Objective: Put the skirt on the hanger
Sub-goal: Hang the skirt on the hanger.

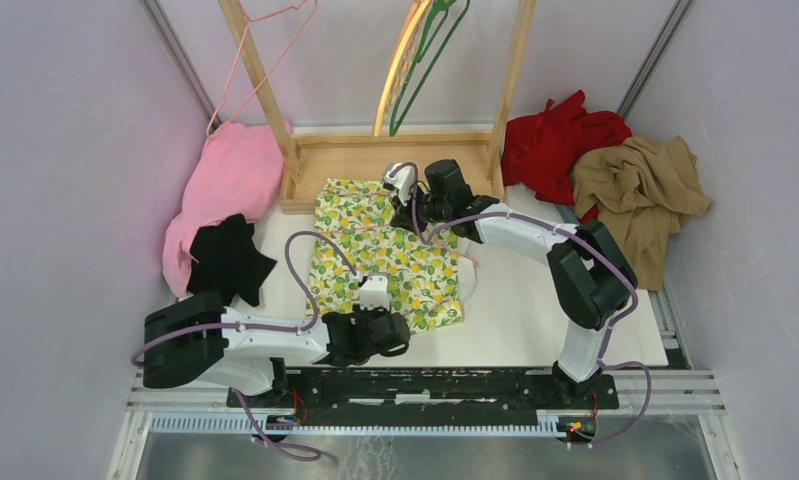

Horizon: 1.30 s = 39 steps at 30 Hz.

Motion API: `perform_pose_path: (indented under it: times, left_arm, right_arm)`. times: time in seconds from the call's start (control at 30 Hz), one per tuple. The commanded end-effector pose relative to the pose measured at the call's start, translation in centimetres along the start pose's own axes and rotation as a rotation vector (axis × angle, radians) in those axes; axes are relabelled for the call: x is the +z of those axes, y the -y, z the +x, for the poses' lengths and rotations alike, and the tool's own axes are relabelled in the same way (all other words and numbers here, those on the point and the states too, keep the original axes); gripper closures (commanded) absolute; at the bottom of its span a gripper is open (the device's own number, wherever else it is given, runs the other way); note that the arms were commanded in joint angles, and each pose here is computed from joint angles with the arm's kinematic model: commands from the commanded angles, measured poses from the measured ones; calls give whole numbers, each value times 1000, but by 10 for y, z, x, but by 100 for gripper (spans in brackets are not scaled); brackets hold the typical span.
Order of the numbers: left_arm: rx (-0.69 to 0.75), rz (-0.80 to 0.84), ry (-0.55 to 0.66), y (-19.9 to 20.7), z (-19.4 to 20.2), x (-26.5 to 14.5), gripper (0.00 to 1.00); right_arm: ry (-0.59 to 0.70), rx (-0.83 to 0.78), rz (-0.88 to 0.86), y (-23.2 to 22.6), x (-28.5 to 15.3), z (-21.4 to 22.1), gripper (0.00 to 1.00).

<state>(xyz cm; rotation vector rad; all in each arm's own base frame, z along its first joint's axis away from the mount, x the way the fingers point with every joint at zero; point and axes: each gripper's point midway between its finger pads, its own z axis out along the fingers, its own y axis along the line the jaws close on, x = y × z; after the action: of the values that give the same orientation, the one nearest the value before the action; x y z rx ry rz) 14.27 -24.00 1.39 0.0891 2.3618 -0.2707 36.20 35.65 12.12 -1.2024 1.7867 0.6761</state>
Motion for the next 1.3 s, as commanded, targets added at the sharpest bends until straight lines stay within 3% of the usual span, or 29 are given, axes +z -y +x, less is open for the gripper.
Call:
perform_pose_path:
  times: [0.0, 0.23, 0.67, 0.8, 0.9, 1.07, 1.27]
  left_arm:
    - [28, -117, -208, -48, 52, -16, 83]
    - [62, -125, -150, -35, 25, -22, 81]
    - [76, -16, -38, 11, -42, -61, 67]
    - [99, 78, 14, 51, -71, -72, 65]
    - [169, 134, 90, 84, -89, -67, 61]
    - [272, 199, 218, 129, -107, -46, 44]
    - [410, 167, 249, 160, -104, -14, 41]
  right_arm:
    - [-52, -8, 69, 15, -6, 12, 99]
    - [64, 23, 44, -1, -28, -22, 99]
    - [36, 42, 53, -28, -40, -31, 99]
    - [-19, 77, 57, -31, -29, -12, 99]
    - [-49, 121, 50, -34, -21, 0, 99]
    - [-65, 173, 20, -42, -21, 5, 99]
    - [-77, 206, -6, -48, -26, 0, 99]
